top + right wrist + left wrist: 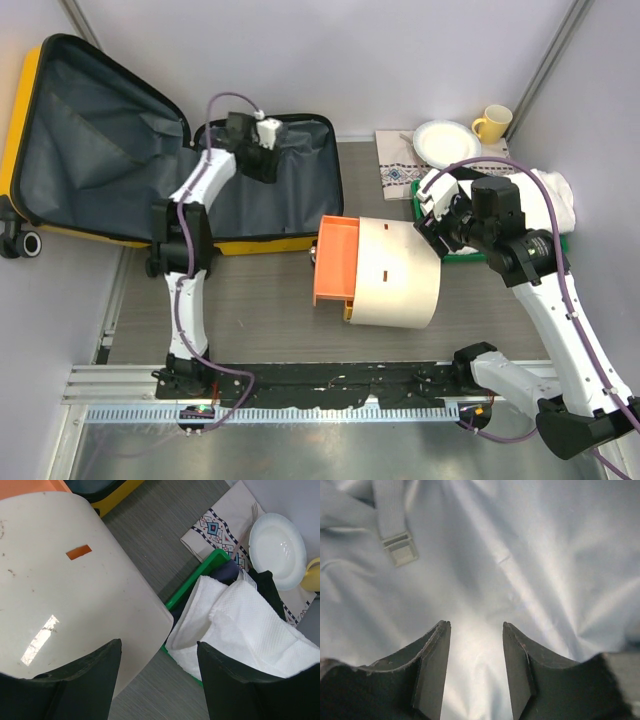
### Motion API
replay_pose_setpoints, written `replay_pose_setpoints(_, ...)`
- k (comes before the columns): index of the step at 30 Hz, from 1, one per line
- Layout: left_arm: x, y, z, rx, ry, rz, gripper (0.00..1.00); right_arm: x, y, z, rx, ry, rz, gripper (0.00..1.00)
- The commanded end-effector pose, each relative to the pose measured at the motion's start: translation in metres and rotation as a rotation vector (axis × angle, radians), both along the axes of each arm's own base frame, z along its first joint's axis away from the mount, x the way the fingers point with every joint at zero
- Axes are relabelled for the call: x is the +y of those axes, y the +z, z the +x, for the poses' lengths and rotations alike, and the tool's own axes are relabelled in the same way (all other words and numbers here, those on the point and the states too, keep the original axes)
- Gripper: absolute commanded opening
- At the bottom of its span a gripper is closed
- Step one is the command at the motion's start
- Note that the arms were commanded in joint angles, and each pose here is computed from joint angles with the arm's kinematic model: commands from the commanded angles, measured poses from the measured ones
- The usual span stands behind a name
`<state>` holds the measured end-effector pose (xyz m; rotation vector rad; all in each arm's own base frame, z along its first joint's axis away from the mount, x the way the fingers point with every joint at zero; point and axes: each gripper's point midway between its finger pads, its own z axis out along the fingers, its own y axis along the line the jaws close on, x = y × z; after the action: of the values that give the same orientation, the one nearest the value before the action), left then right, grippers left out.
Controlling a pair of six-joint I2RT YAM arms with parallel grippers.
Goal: Open, take out, and arrange the luggage
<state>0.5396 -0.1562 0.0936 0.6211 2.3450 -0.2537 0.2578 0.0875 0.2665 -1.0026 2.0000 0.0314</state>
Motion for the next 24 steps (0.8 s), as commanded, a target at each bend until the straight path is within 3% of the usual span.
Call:
replay_pose_setpoints(1,-0.025,0.046,-0.083,0.232,-0.337,-0.208,0.49,-0.03,-0.077,-0.064,0.399,-0.015,-0.179,0.69)
replay_pose_setpoints(2,-0.027,0.051,-0.108,0.265,-0.419,-0.19,0.48,-0.03,-0.076,-0.064,0.397,-0.014,-0.18,0.69)
replay_pose_setpoints(3,-0.033,0.036,-0.151,0.396,-0.476,-0.167,0.48,-0.03,-0.077,-0.063,0.399,-0.015,-0.179,0.69)
replay_pose_setpoints(6,-0.031,0.017,-0.198,0.484,-0.539,-0.115,0.47,-0.029,-0.077,-0.063,0.402,-0.015,-0.175,0.69)
replay_pose_setpoints(10,-0.03,-0.004,-0.216,0.588,-0.506,-0.118,0.45,-0.028,-0.077,-0.063,0.406,-0.007,-0.174,0.69)
replay_pose_setpoints(16,-0.024,-0.055,-0.19,0.609,-0.398,-0.046,0.47,-0.027,-0.08,-0.062,0.417,0.01,-0.181,0.69)
replay_pose_setpoints(21,-0.003,-0.068,-0.114,0.349,-0.123,0.057,0.53,-0.025,-0.082,-0.06,0.425,0.017,-0.182,0.69)
replay_pose_setpoints(24,0.01,-0.038,-0.077,0.232,-0.04,0.03,0.57,-0.024,-0.081,-0.059,0.422,0.019,-0.178,0.69)
